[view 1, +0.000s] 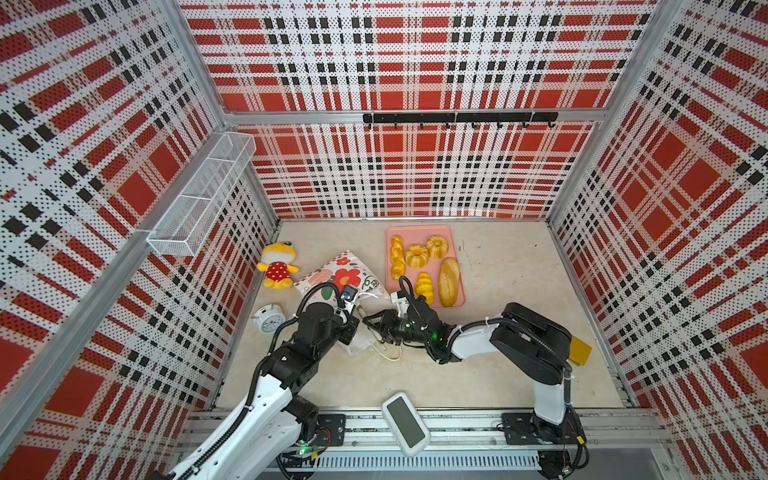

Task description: Take the fake bread out of the paper bag

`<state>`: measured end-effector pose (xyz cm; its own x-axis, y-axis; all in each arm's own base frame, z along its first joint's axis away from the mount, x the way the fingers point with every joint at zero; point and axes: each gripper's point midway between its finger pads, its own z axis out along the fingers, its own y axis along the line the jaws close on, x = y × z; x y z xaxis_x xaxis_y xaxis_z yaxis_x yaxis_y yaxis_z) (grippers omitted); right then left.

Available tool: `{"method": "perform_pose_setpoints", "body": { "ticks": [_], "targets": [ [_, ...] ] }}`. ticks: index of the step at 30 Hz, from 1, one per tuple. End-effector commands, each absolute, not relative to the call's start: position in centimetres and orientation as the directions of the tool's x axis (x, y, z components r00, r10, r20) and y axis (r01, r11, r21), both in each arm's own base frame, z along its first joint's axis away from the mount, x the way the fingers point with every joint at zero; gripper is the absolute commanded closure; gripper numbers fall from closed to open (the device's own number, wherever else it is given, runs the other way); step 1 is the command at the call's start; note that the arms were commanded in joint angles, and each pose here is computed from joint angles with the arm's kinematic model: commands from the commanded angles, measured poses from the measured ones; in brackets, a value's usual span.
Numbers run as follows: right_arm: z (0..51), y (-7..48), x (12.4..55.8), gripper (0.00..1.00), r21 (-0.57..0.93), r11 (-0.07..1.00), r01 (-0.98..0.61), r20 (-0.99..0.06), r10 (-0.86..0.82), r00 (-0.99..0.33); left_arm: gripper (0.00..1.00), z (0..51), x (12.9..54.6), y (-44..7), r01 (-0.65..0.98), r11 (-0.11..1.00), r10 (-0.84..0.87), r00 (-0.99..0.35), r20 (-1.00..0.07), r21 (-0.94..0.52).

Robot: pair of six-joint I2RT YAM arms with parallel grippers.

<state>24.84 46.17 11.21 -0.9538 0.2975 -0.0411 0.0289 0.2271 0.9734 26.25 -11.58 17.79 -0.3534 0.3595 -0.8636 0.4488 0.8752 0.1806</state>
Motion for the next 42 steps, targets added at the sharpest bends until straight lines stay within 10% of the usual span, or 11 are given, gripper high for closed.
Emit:
{"method": "perform_pose_setpoints", "body": {
  "ticks": [1,30,42],
  "targets": [
    [15.1,47.0,26.0,0.56,0.998,0.057,-0.002,-0.021,0.337,-0.941,1.0,19.4,26.6,-12.0,0.457,0.872,0.342,-0.306,-0.889,0.179],
    [11.7,48.0,29.7,0.47,0.995,0.058,0.077,0.05,0.369,-0.928,1.0,18.6,26.4,-12.0,0.457,0.877,0.323,-0.324,-0.889,0.152],
    [14.1,45.2,27.7,0.96,0.996,0.088,-0.007,-0.037,0.338,-0.94,1.0,18.6,26.7,-11.8,0.412,0.9,0.297,-0.337,-0.893,0.144]
  ]
}}
